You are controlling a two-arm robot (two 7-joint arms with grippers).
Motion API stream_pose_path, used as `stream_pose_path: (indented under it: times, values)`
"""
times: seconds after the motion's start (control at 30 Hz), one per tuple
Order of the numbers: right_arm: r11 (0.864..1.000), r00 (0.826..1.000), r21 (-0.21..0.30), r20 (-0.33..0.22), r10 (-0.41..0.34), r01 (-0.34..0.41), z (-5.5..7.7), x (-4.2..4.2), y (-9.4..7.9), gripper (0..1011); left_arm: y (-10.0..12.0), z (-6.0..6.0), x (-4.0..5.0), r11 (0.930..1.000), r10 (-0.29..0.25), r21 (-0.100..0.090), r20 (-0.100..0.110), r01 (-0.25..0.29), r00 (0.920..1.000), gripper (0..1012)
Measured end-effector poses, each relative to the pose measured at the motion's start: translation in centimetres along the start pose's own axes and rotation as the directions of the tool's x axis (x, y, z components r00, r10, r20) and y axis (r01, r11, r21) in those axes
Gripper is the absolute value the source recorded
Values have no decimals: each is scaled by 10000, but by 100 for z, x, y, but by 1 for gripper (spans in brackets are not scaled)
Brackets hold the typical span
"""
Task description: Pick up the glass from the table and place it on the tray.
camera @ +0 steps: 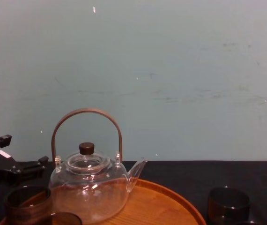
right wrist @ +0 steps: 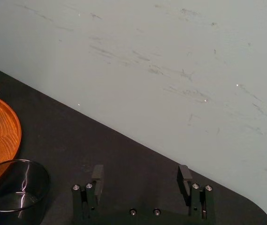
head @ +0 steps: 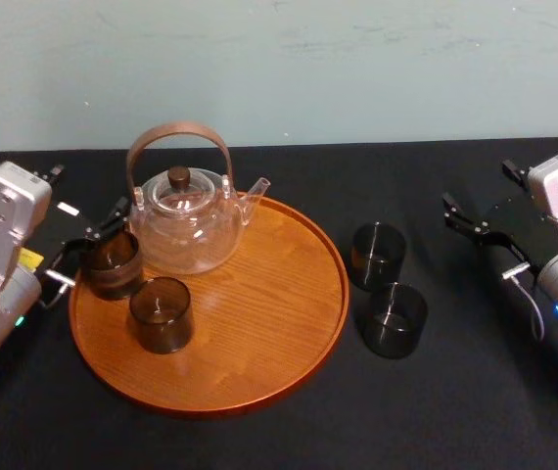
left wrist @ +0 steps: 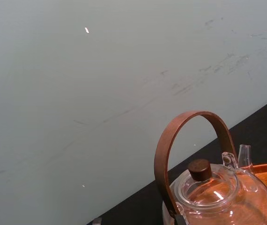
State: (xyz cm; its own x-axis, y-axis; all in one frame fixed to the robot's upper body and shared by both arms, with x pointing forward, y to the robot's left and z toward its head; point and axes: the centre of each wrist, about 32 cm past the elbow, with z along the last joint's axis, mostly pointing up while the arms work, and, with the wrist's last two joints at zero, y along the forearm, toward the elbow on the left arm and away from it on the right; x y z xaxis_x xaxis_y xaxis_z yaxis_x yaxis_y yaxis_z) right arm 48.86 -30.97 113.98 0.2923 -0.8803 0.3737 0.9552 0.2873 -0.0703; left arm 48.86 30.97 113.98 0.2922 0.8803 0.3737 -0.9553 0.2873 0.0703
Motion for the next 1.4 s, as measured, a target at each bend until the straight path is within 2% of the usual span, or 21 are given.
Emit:
stream_pose_path:
  times: [1.4]
  values:
    - [10000, 10000, 0, 0, 0, 0, 0, 0, 0, 1002, 0, 0, 0, 10000, 0, 0, 0, 0, 10000, 1001]
